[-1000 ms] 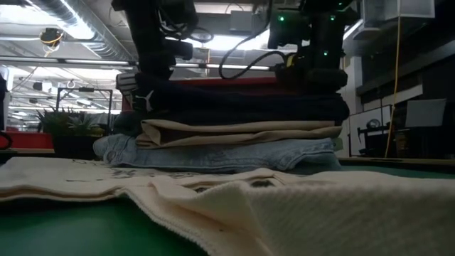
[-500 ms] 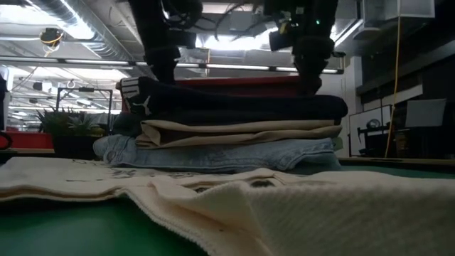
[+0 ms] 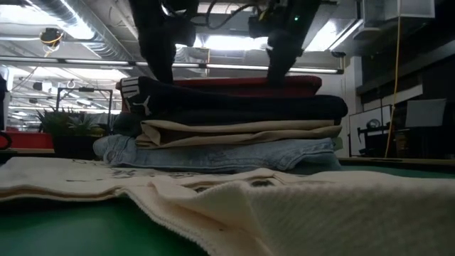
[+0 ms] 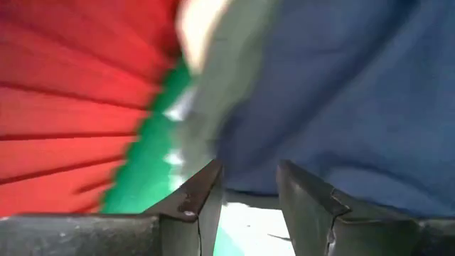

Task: Fold Laundry from Bin
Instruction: Stack the dark blue boxers on top of the green shirt

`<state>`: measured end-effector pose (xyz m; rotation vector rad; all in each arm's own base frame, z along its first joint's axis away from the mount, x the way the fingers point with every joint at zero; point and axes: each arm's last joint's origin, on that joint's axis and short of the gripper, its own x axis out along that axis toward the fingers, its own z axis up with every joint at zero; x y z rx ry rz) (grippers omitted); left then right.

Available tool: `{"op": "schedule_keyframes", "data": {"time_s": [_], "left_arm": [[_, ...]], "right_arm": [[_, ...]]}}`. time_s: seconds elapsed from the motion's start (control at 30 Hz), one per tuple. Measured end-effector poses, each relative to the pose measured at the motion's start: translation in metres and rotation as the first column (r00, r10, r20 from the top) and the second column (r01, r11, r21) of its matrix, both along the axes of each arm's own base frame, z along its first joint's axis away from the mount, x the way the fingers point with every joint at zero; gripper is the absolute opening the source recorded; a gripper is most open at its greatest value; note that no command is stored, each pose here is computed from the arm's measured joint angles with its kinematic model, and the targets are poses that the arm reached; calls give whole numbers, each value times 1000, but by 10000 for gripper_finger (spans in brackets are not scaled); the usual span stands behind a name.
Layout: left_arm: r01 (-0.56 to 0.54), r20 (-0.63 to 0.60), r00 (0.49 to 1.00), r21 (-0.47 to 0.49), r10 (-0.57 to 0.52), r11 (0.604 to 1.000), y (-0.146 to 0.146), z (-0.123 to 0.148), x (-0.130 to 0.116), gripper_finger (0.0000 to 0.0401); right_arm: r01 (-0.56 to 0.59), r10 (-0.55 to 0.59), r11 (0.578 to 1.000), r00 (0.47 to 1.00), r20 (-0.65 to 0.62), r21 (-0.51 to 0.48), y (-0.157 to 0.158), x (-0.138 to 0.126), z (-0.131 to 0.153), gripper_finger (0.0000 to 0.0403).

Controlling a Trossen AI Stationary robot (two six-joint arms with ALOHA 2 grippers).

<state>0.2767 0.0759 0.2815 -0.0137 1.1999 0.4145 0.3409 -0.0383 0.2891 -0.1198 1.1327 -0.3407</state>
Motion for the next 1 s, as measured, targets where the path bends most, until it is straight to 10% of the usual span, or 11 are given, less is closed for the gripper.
{"op": "schedule_keyframes", "data": {"time_s": [0.3,1.0], "left_arm": [[60,61,997,-203,-48,977,-27,-1,6,128],[144,-10,989,-209,-149,967,-94,-45,0,128]], "right_arm": [[37,-38,999,998,-46,-8,-18,15,-25,166],[89,-97,995,973,-211,-44,-29,2,-35,166]]}}
